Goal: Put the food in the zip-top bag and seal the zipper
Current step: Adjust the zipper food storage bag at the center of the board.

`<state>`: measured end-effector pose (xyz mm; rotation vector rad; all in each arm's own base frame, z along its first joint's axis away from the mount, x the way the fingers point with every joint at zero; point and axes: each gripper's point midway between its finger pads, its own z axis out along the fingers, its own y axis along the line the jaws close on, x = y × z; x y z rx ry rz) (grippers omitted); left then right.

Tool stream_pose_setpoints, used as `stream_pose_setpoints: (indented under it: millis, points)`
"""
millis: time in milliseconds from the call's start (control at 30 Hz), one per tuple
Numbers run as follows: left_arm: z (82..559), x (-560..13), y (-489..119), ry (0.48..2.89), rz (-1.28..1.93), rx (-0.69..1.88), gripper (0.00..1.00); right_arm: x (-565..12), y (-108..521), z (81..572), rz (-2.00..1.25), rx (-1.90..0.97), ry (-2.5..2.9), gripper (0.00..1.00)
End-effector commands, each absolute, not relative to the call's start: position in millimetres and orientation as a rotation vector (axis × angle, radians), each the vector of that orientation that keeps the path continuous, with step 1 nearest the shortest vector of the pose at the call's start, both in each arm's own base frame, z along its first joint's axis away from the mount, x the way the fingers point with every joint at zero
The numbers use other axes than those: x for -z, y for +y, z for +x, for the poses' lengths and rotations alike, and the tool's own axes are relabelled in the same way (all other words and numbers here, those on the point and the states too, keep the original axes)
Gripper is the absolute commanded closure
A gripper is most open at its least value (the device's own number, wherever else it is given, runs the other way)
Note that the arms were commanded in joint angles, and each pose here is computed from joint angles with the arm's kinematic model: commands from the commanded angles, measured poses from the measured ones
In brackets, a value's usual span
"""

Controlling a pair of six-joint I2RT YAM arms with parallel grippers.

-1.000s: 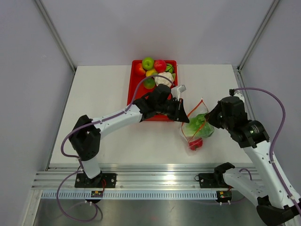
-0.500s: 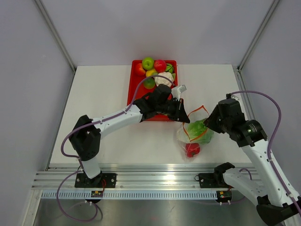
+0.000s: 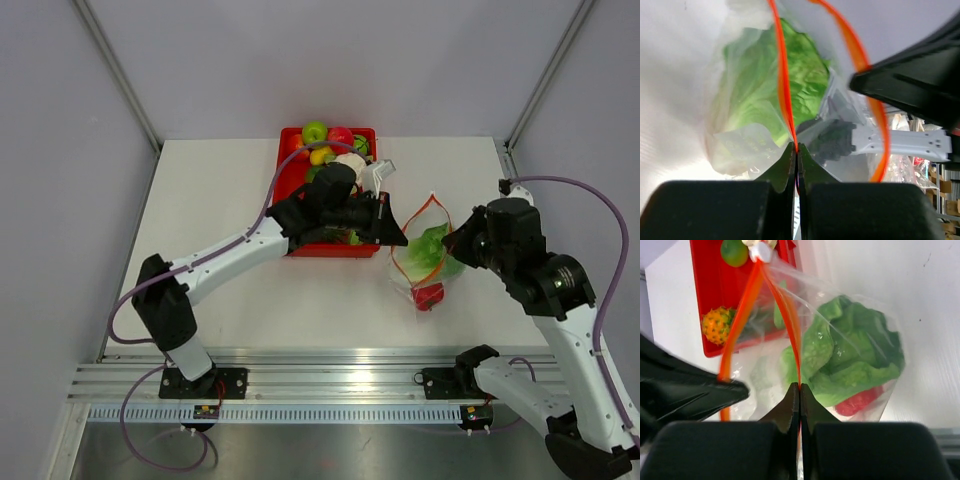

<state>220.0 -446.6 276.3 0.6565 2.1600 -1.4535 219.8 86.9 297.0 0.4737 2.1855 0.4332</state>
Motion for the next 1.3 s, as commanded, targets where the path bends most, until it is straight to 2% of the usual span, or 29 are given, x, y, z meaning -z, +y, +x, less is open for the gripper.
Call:
stream_pose_setpoints:
  millis: [0, 133, 233, 367, 467, 500, 600, 700, 767, 967, 1267]
  points:
    - [215, -295, -448, 2.058, 0.667, 1.493, 1.0, -252, 87, 227, 0.46, -0.368, 2.255, 1.0]
    - [231, -197, -470, 2.296, 0.647, 1.437, 1.0, -197, 86, 242, 0.487, -0.246, 2.373, 1.0]
    - [238, -187, -475, 2.338, 0.685, 1.393, 1.0, -216, 94, 251, 0.491, -0.298, 2.342, 1.0]
    - [237, -260, -467, 2.171, 0.731, 1.41, 1.0, -289, 98, 250, 0.447, -0.426, 2.176, 1.0]
    - [233, -314, -453, 2.037, 0.724, 1.407, 1.0, -305, 92, 240, 0.437, -0.425, 2.147, 1.0]
    - [233, -316, -451, 2.03, 0.713, 1.4, 1.0, -303, 89, 236, 0.441, -0.416, 2.148, 1.0]
    - [236, -281, -458, 2.103, 0.669, 1.418, 1.0, -262, 80, 233, 0.462, -0.32, 2.23, 1.0]
    - [228, -212, -470, 2.282, 0.666, 1.479, 1.0, -220, 80, 233, 0.491, -0.26, 2.321, 1.0]
    - [220, -205, -478, 2.294, 0.657, 1.546, 1.0, -214, 82, 232, 0.499, -0.272, 2.335, 1.0]
    - [218, -231, -475, 2.217, 0.715, 1.483, 1.0, -249, 75, 236, 0.488, -0.266, 2.239, 1.0]
    - [220, -250, -450, 2.167, 0.742, 1.339, 1.0, -244, 79, 238, 0.48, -0.283, 2.255, 1.0]
